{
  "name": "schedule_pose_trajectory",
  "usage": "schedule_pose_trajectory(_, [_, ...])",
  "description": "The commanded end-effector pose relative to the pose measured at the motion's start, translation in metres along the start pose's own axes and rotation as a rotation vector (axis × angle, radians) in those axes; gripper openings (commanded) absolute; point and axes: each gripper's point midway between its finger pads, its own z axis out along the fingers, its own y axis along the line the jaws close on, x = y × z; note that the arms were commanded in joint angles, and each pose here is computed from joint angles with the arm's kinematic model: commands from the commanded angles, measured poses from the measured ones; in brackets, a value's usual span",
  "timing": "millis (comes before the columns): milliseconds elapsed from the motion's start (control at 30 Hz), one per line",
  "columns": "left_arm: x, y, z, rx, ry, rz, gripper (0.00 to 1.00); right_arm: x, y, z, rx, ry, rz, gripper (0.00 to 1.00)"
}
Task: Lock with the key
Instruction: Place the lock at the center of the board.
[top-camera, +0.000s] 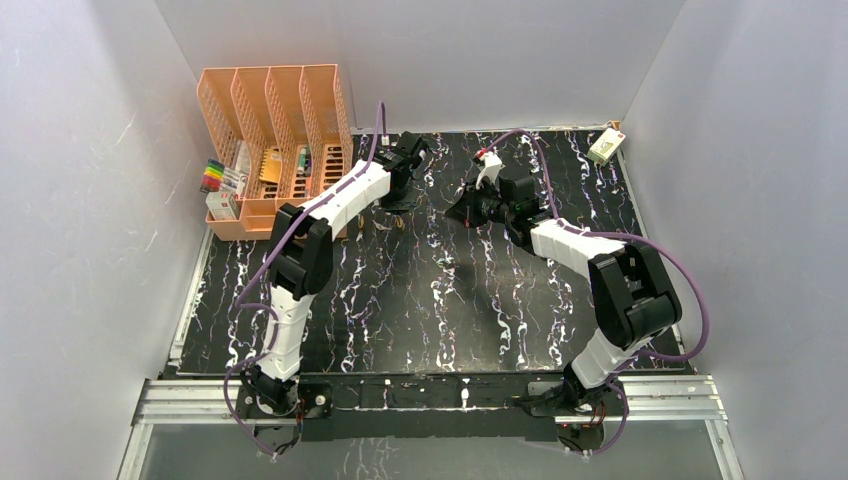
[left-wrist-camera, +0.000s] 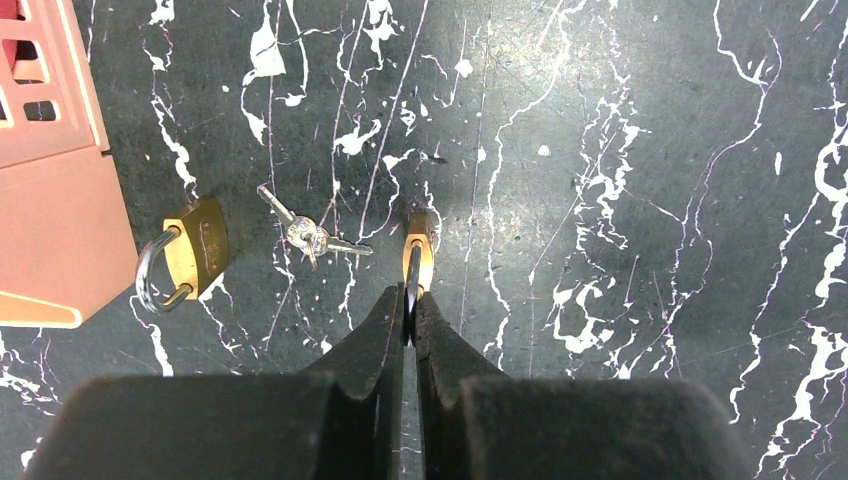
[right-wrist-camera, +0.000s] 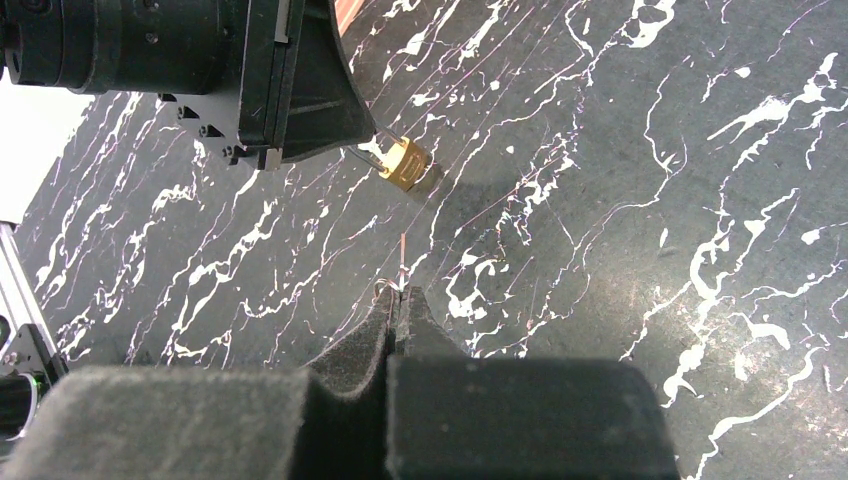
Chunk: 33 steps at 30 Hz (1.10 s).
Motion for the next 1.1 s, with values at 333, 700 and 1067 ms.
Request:
schedule_pose_trajectory(333, [-0.0015, 0.0125, -0.0270, 0.000, -0.009, -0.021, 0.00, -0.0086, 0.0058, 0.0042, -0.037, -0.036, -0.029, 0.00])
schedule_pose_trajectory(700, [-0.0014, 0.0114, -0.0349, 0.013, -0.017, -0.024, 0.00, -0.0065, 0.0053, 0.0056, -0.041, -0.030, -0.023, 0.00])
schedule_pose_trajectory(1067, [0.0028, 0.0064, -0.0268, 0.025, -0.001, -0.020, 0.00, -0.0059, 0.0057, 0.0061, -0.044, -0.028, -0.023, 0.00])
